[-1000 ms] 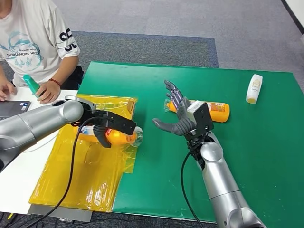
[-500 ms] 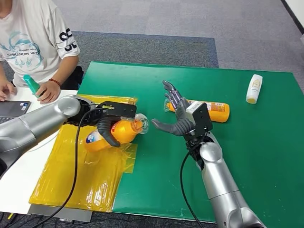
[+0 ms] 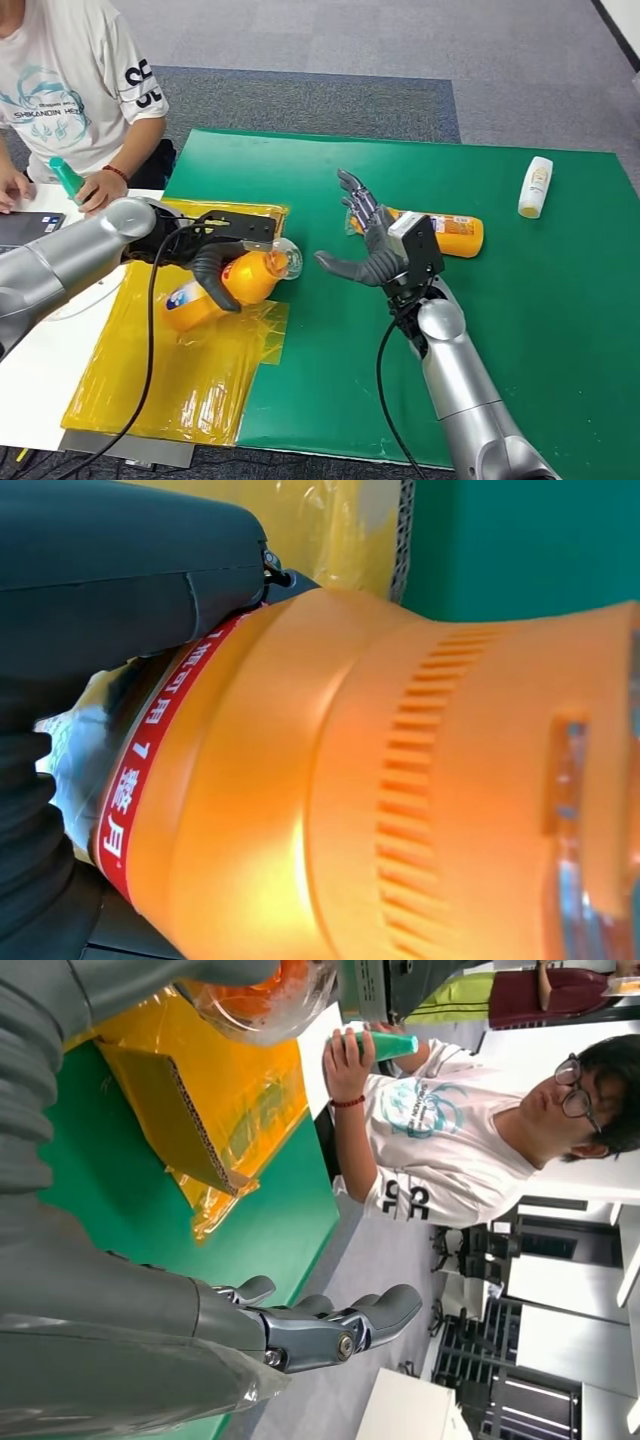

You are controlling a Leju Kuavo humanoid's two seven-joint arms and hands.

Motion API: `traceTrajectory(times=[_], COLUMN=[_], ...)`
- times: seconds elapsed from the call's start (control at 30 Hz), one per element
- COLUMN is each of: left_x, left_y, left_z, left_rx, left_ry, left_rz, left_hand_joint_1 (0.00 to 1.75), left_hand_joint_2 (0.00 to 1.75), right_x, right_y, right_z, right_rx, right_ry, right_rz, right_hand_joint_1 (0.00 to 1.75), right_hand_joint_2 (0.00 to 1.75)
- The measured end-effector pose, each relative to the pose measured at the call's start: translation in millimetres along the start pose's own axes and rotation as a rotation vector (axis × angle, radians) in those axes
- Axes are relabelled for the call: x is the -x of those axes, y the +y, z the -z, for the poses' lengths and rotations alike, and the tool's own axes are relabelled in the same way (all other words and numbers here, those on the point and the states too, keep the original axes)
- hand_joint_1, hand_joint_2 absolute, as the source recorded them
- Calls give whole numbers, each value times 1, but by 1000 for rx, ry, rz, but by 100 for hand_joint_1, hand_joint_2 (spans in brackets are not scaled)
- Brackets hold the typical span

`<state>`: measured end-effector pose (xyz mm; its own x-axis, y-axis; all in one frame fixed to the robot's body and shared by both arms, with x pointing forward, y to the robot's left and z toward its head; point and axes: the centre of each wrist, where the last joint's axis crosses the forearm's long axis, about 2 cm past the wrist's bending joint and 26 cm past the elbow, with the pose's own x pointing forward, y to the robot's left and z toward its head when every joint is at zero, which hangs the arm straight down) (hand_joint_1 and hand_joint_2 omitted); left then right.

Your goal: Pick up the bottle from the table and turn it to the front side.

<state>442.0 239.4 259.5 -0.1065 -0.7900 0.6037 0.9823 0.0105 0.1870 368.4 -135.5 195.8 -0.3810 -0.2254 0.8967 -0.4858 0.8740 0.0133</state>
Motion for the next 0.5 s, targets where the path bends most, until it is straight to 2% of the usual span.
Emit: traceTrajectory(times=[0.3,0.37,0.43,0.5], left_x=[-7,-7,-7,-7], left_y=[3,3,3,3], left_z=[-6,-6,-5,-5], left_rx=[-3,-5,-5,-6], left_ry=[73,85,99,111], left_rz=[61,72,87,102], left_hand_joint_1=[175,107,20,0], left_hand_joint_2=[175,175,175,175], right_x=[0,-1,-1,-1], right_y=[3,3,3,3], right_z=[1,1,2,2], right_rx=[-5,-6,-4,-3], right_ry=[-1,-1,-2,-2], right_rz=[5,6,5,4], right_hand_joint_1=[0,0,0,0], right_hand_joint_2=[175,175,175,175])
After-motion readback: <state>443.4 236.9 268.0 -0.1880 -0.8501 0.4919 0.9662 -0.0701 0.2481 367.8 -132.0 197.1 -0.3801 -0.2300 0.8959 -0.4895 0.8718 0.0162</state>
